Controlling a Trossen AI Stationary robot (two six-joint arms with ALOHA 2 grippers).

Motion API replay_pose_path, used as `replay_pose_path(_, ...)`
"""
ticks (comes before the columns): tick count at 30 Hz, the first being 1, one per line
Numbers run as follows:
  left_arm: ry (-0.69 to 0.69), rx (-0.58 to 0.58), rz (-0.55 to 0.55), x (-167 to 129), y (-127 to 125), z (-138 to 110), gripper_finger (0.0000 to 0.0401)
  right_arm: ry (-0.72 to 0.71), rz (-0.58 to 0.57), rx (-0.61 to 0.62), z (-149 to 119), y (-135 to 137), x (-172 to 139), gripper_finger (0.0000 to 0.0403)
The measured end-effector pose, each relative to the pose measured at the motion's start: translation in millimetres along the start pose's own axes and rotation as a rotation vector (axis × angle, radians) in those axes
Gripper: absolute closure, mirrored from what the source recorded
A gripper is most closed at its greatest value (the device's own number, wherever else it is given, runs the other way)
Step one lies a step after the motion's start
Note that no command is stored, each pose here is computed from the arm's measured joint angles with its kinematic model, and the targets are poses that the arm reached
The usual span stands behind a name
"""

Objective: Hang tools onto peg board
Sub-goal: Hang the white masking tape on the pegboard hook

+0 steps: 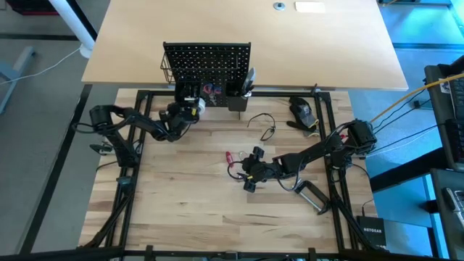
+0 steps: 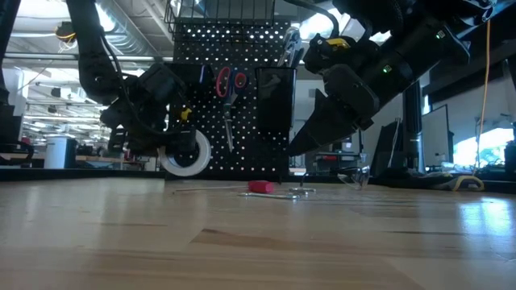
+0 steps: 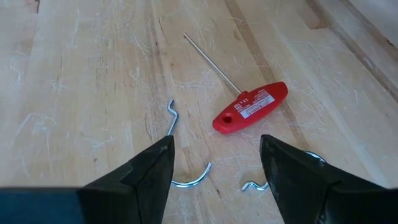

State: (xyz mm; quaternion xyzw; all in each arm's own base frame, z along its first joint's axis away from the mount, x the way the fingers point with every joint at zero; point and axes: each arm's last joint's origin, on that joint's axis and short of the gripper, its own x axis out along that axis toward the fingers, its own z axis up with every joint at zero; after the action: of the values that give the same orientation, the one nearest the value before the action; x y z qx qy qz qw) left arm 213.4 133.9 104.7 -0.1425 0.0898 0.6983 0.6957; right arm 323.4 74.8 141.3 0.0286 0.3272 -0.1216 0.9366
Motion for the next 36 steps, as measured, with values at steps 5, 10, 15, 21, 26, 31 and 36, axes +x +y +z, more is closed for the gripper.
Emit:
replay_pose_path(5, -0.013, 0.029, -0.009, -3, 0, 7, 0.0234, -0.001, 0.000, 0.000, 0, 0, 0, 0.0166)
replay_pose_path(10, -0.016, 0.057, -0.028, -7, -2, 8, 0.0234, -0.001, 0.000, 0.000, 0, 0, 0, 0.0166)
replay_pose_path(15, -0.008, 0.117, -0.035, -10, -3, 6, 0.0235, -0.001, 0.001, 0.000, 0, 0, 0, 0.0166)
replay_pose_path(21, -0.009, 0.118, -0.034, -10, -3, 6, 0.0235, 0.000, 0.001, 0.000, 0, 0, 0, 0.0166)
replay_pose_path(26, -0.011, 0.141, -0.043, -12, -4, 5, 0.0235, 0.000, 0.002, 0.000, 0, 0, 0, 0.0166)
replay_pose_path(31, -0.016, 0.158, -0.057, -16, -6, 6, 0.0235, 0.000, 0.002, 0.000, 0, 0, 0, 0.0166)
replay_pose_path(36, -0.031, 0.185, -0.079, -23, -8, 10, 0.0235, 0.000, 0.002, 0.001, 0, 0, 0, 0.0166)
